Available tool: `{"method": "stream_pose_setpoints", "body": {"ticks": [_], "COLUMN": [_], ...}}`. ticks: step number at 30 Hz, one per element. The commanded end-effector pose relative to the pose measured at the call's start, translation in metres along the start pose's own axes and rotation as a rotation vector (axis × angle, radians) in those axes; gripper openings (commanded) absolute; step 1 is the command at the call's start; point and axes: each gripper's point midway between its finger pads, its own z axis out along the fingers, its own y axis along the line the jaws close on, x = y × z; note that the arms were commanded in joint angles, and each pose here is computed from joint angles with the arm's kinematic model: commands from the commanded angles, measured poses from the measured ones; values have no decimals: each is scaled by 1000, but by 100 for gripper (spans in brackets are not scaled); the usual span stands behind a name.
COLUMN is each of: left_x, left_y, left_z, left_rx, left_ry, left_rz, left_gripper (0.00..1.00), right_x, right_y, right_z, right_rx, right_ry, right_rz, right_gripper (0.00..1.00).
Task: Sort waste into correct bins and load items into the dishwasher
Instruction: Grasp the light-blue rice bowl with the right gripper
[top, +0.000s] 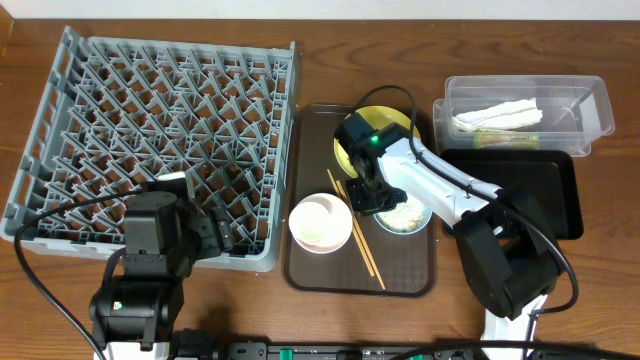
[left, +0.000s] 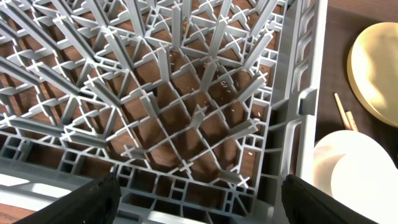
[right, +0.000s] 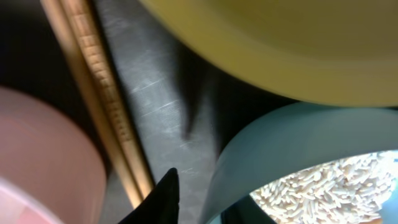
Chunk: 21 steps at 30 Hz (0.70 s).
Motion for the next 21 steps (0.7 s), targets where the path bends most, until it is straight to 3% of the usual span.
{"method": "stream_pose_setpoints", "body": {"ticks": [1, 4, 21], "left_x": [-7, -7, -7], "left_y": [1, 1, 1], "left_z": [-5, -5, -5], "left_rx": [-7, -7, -7], "left_ry": [-20, -20, -20], "left_rz": [-5, -5, -5], "left_gripper": [86, 86, 86], "right_x": [-4, -6, -23], "right_y": [-4, -5, -53], "right_z": [-5, -10, -130], "right_rx": [40, 37, -133], "right_ry": [-38, -54, -345], "right_rz": [50, 53, 175], "right_gripper": [18, 1, 1]}}
